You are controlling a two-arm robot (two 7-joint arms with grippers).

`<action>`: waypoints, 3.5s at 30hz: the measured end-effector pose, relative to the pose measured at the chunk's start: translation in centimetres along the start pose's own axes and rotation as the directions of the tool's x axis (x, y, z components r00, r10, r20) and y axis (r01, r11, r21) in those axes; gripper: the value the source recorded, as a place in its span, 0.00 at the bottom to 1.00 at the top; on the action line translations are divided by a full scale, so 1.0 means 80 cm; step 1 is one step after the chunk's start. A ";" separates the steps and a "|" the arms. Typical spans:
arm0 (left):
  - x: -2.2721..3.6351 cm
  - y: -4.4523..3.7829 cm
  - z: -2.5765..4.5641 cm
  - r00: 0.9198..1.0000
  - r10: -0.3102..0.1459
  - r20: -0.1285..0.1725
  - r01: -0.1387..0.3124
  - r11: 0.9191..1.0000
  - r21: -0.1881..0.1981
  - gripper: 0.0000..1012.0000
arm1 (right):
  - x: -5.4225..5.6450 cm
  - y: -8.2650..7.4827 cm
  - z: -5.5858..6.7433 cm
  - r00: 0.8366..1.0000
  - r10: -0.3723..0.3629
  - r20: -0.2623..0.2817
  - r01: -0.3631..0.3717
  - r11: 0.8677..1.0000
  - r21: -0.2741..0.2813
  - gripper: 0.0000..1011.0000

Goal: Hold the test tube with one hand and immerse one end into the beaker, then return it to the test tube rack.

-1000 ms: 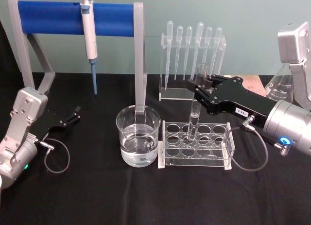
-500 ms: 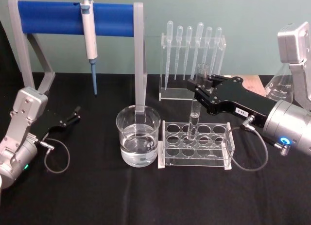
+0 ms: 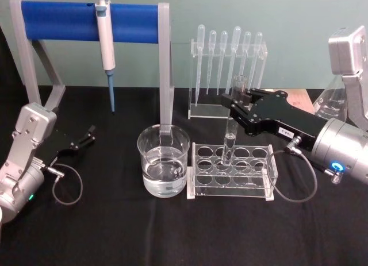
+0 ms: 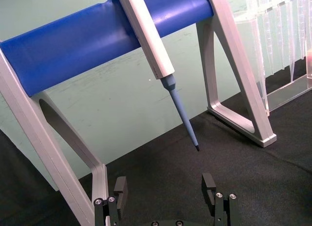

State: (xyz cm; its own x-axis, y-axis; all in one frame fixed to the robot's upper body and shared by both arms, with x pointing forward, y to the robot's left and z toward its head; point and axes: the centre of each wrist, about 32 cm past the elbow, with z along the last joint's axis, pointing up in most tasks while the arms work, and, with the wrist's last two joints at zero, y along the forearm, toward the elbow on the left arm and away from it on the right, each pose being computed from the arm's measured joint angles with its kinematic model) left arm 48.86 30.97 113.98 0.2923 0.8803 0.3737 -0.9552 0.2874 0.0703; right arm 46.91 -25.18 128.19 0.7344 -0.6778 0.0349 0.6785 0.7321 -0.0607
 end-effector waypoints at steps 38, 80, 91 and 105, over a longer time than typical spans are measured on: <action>0.0001 0.000 0.0000 1.000 0.000 0.000 0.000 1.000 0.000 0.99 | 0.000 0.000 0.000 1.000 0.000 0.000 0.000 1.000 0.000 0.22; 0.0000 0.000 0.0000 1.000 0.000 0.000 0.000 1.000 0.000 0.99 | -0.008 0.004 0.017 1.000 0.020 0.023 -0.021 0.999 0.032 0.22; 0.0000 0.000 0.0000 1.000 0.000 0.000 0.000 1.000 0.000 0.99 | -0.019 0.053 0.038 0.996 0.084 0.043 -0.087 0.994 0.070 0.22; 0.0000 0.000 0.0000 1.000 0.000 0.000 0.000 1.000 0.000 0.99 | -0.031 0.116 -0.017 0.989 0.128 0.080 -0.133 0.990 0.056 0.22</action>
State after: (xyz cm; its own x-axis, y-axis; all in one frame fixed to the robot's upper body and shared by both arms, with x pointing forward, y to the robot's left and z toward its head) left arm 48.86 30.97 113.98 0.2923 0.8803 0.3737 -0.9552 0.2874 0.0703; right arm 51.36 -16.80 126.22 0.8142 -0.5708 0.1063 0.5748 0.8183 -0.0085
